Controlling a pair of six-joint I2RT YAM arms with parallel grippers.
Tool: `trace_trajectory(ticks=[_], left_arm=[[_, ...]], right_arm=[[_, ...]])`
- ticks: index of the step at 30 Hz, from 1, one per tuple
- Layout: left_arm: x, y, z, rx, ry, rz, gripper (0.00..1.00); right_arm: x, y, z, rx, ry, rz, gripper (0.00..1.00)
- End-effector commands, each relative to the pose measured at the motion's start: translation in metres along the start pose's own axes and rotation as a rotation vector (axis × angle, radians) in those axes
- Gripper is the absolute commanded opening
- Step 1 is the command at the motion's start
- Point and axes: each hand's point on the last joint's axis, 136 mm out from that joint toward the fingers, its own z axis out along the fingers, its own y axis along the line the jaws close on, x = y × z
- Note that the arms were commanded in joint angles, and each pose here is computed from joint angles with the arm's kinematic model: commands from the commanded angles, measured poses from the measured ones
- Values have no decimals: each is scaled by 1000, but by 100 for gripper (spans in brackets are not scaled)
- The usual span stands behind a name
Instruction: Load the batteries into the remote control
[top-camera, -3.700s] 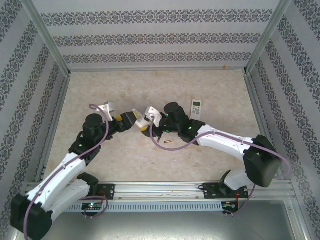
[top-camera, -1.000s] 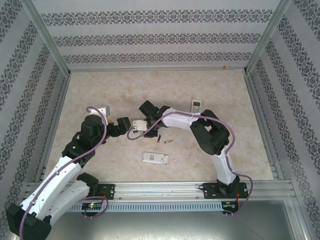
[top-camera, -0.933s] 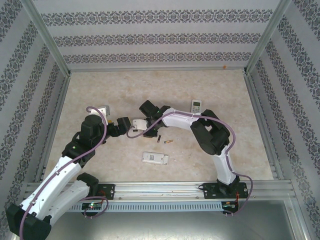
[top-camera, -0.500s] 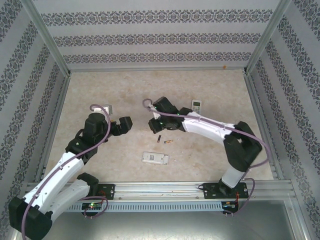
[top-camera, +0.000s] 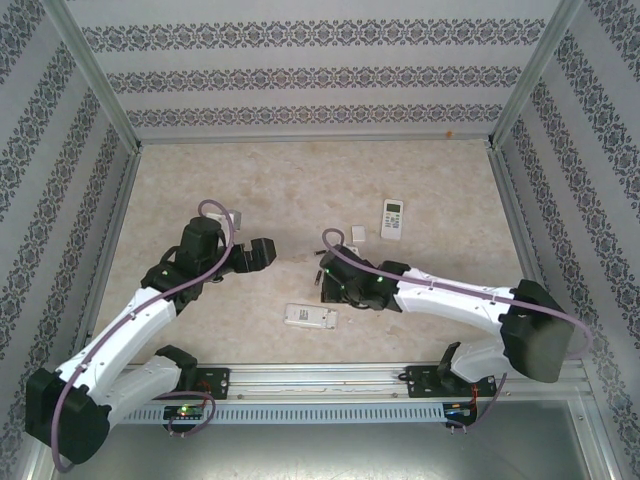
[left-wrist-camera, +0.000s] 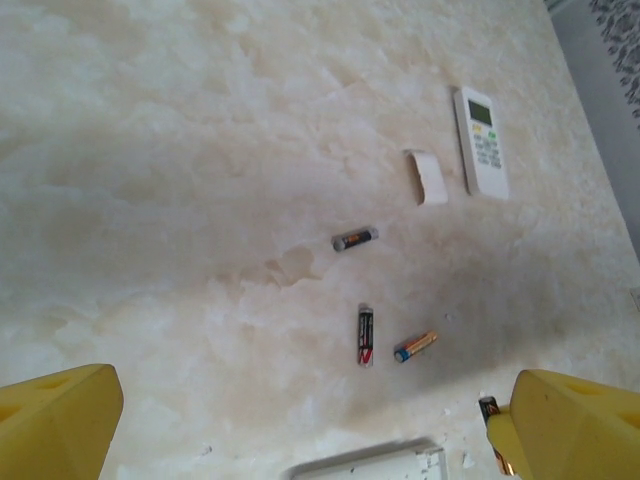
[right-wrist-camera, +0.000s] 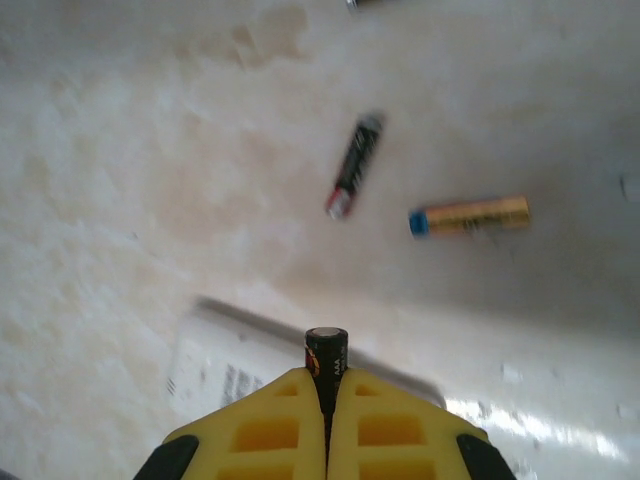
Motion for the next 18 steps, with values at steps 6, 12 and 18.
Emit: trace_trajectory(ticks=[6, 12, 18], left_arm=[[45, -15, 24, 40, 166, 25, 100], [52, -14, 30, 29, 179, 24, 100], [55, -11, 31, 24, 185, 25, 100]], right_arm=[[39, -13, -7, 18, 74, 169, 0], [49, -7, 6, 27, 120, 174, 0], [54, -5, 21, 46, 145, 172, 0]])
